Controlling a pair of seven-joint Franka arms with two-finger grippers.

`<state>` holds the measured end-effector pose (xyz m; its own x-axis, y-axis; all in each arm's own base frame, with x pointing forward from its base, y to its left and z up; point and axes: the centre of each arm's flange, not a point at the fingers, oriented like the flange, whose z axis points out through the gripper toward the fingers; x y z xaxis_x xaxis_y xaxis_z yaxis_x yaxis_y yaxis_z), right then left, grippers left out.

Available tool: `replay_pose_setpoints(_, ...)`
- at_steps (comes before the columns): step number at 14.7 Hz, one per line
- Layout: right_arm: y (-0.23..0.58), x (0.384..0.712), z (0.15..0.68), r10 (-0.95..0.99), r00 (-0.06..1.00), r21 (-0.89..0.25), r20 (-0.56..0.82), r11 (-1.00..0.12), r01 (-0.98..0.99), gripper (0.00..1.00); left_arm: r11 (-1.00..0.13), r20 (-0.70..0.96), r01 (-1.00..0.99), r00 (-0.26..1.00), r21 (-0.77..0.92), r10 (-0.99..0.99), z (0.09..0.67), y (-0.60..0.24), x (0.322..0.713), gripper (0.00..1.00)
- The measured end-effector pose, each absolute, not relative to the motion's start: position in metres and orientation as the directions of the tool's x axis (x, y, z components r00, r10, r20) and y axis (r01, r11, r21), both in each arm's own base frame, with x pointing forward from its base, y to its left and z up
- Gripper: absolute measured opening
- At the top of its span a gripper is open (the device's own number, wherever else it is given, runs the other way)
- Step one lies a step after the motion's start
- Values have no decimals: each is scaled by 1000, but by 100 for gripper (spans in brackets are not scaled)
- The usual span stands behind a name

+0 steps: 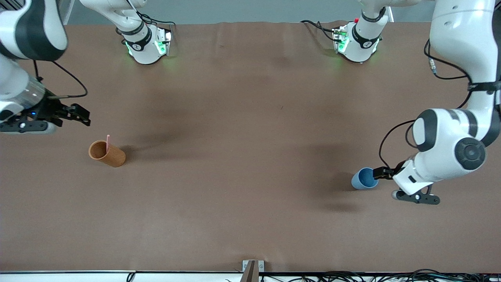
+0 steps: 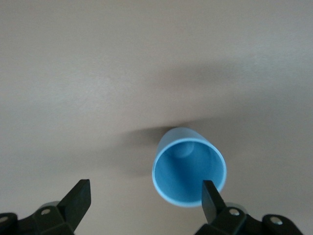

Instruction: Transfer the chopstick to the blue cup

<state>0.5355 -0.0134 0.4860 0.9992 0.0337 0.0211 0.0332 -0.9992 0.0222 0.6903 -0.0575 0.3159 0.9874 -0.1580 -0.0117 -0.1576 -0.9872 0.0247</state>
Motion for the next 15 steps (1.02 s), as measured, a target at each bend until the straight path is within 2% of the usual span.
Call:
replay_pose_setpoints(5,11,519,419,119,991,69,68,-991,114,82,-990,-10,-140,990,23,-140,278,-56,676,100)
replay_pose_setpoints(7,19,511,399,169,983,103,76,-982,161,78,-992,-7,-121,993,23,-121,272,-60,675,96)
replay_pose_setpoints(8,22,509,394,194,978,124,79,-975,184,72,-993,-6,-112,994,23,-113,268,-62,675,88)
replay_pose_setpoints(10,23,508,390,236,968,165,82,-961,220,69,-994,1,-106,994,24,-106,262,-64,676,68)
replay_pose_setpoints(11,23,507,388,253,964,183,82,-955,235,60,-994,7,-102,995,23,-102,259,-64,676,56)
replay_pose_setpoints(12,23,507,386,272,959,202,83,-947,252,60,-995,10,-102,995,23,-101,254,-64,677,46)
replay_pose_setpoints(14,23,506,378,306,948,228,87,-933,280,50,-994,10,-104,995,23,-104,247,-64,677,28)
replay_pose_setpoints(15,24,506,373,313,946,231,82,-929,288,50,-994,11,-105,994,23,-105,246,-64,677,17)
